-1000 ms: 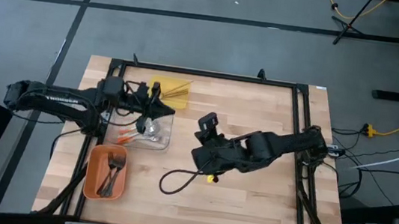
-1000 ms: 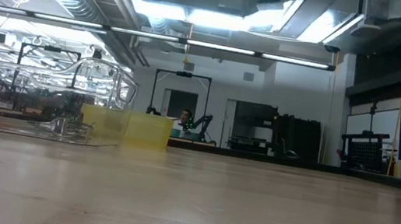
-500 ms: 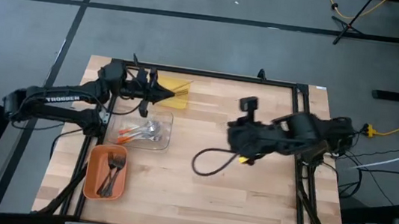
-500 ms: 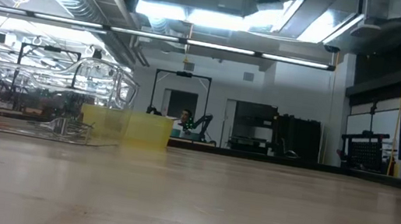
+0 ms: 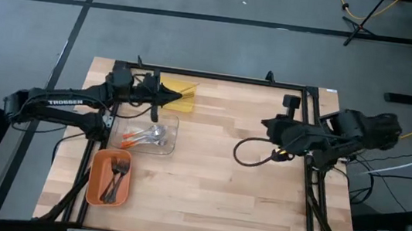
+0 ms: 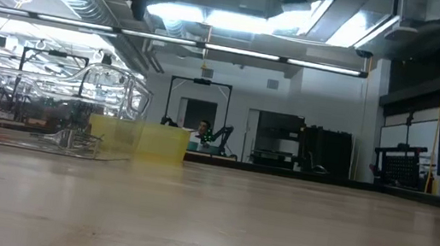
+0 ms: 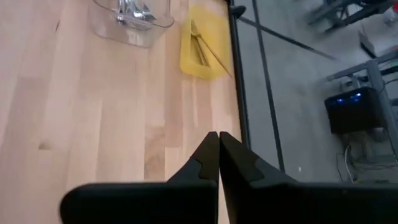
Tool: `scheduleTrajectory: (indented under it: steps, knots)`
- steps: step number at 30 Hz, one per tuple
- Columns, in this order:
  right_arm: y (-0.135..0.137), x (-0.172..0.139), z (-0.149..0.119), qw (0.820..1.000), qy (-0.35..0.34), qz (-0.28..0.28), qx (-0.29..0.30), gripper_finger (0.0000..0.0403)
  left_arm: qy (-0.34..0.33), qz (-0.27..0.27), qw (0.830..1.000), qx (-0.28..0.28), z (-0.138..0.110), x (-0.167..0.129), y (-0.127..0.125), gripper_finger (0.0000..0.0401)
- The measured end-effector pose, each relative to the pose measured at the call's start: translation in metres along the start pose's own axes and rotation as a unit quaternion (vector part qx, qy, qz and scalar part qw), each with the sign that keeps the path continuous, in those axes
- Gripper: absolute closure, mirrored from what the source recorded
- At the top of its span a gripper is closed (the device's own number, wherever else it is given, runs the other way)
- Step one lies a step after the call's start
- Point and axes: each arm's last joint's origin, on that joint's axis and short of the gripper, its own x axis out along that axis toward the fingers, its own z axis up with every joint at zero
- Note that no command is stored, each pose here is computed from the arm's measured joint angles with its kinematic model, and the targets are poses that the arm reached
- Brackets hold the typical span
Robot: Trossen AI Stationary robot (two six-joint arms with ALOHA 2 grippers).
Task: Sort silverware by color (type)
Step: Return to Home Position
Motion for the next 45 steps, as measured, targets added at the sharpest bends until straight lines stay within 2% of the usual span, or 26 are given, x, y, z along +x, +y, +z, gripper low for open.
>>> scheduleTrajectory:
  steps: [5,11,16,20,25,31,38,45]
  knots:
    - [0.015,0.020,-0.038,0.998,-0.050,0.007,0.021,0.0400,0.006,0.006,1.000,0.014,-0.017,0.001,-0.015,0.0401]
    - [0.033,0.044,-0.089,0.991,-0.114,0.025,0.062,0.0400,-0.039,-0.017,0.999,0.017,-0.046,-0.006,-0.026,0.0401]
    - [0.045,0.058,-0.126,0.977,-0.180,0.057,0.098,0.0400,-0.066,-0.024,0.998,0.003,-0.076,-0.019,-0.028,0.0401]
    - [0.052,0.067,-0.150,0.964,-0.225,0.058,0.127,0.0400,-0.067,-0.009,0.998,-0.007,-0.098,-0.031,-0.027,0.0401]
    - [0.055,0.071,-0.177,0.944,-0.276,0.059,0.170,0.0400,-0.085,-0.001,0.996,-0.023,-0.114,-0.047,-0.025,0.0401]
    - [0.057,0.074,-0.201,0.926,-0.303,0.066,0.214,0.0400,-0.110,0.005,0.994,-0.014,-0.110,-0.054,-0.024,0.0401]
    - [0.058,0.074,-0.219,0.915,-0.327,0.076,0.226,0.0400,-0.140,0.026,0.990,-0.013,-0.102,-0.061,-0.024,0.0401]
    - [0.061,0.078,-0.234,0.902,-0.344,0.086,0.245,0.0400,-0.156,0.021,0.987,-0.014,-0.097,-0.068,-0.024,0.0401]
